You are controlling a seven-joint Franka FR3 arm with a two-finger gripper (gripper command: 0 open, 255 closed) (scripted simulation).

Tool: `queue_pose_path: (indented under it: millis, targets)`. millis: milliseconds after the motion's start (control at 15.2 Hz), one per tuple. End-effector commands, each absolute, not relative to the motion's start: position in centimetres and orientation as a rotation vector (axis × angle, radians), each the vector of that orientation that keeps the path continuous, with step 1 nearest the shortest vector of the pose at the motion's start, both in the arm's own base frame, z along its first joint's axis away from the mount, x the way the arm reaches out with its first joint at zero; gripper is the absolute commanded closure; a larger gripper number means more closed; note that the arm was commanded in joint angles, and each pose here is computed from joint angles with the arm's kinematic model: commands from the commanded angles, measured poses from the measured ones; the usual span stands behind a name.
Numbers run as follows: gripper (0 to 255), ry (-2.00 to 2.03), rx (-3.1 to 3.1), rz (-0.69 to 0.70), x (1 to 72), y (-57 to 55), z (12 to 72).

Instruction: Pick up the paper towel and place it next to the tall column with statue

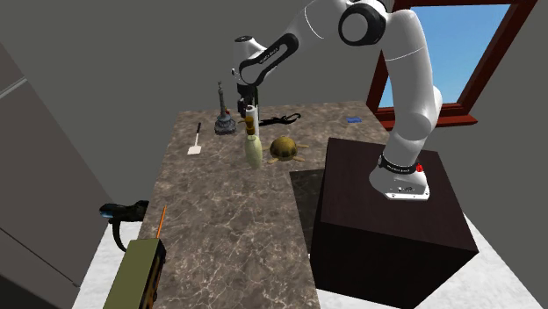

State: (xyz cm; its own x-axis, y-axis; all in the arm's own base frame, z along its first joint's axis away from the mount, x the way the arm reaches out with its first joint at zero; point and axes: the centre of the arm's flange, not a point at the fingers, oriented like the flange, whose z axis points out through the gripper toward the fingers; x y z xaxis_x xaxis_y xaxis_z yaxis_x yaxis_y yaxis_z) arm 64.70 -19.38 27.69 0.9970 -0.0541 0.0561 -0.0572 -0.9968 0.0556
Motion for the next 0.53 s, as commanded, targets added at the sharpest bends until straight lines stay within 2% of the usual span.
queue_pose_path:
  millis: [0,330,462]
  targets:
    - [0,-0.086,3.082,0.084,64.7,-19.4,27.7]
    - [0,-0.086,3.082,0.084,64.4,-19.1,32.7]
    - [0,-0.086,3.082,0.084,64.4,-19.1,32.7]
